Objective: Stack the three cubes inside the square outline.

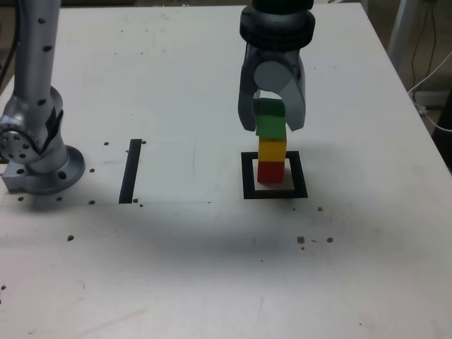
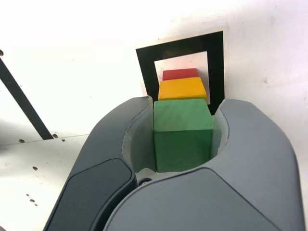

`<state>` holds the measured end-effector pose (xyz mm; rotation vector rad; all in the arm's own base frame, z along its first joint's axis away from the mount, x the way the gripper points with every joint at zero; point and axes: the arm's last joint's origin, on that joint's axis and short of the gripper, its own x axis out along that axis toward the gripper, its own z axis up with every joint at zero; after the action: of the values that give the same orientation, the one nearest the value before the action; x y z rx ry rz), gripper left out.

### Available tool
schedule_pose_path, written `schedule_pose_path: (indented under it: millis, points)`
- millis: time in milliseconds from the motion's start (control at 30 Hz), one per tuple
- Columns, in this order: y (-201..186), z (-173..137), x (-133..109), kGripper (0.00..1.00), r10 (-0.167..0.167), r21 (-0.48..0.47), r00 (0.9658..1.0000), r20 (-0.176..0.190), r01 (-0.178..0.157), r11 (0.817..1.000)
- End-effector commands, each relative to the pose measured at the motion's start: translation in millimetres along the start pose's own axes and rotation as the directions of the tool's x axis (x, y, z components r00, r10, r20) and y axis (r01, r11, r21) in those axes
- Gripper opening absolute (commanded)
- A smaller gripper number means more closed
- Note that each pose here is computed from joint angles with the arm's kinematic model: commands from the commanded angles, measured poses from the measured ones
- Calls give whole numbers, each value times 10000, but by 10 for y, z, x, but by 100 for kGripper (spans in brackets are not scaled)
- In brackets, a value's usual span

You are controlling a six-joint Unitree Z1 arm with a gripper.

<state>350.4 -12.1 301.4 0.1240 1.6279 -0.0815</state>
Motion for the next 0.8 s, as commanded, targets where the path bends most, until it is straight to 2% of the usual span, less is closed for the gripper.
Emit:
schedule_pose_path:
  millis: [0,333,433,533,667,767]
  points:
    - [6,10,19,20,-40,-22,10000,-8,40,10000]
    - [1,30,91,40,-153,-21,9998,-104,153,9999]
    - [1,39,108,49,-155,-21,9998,-119,155,9999]
    - [2,41,107,60,-142,-21,9999,-83,142,9999]
    - [4,35,62,86,-91,-26,9999,120,92,10000]
    - [3,7,23,98,-66,-60,9998,207,67,10000]
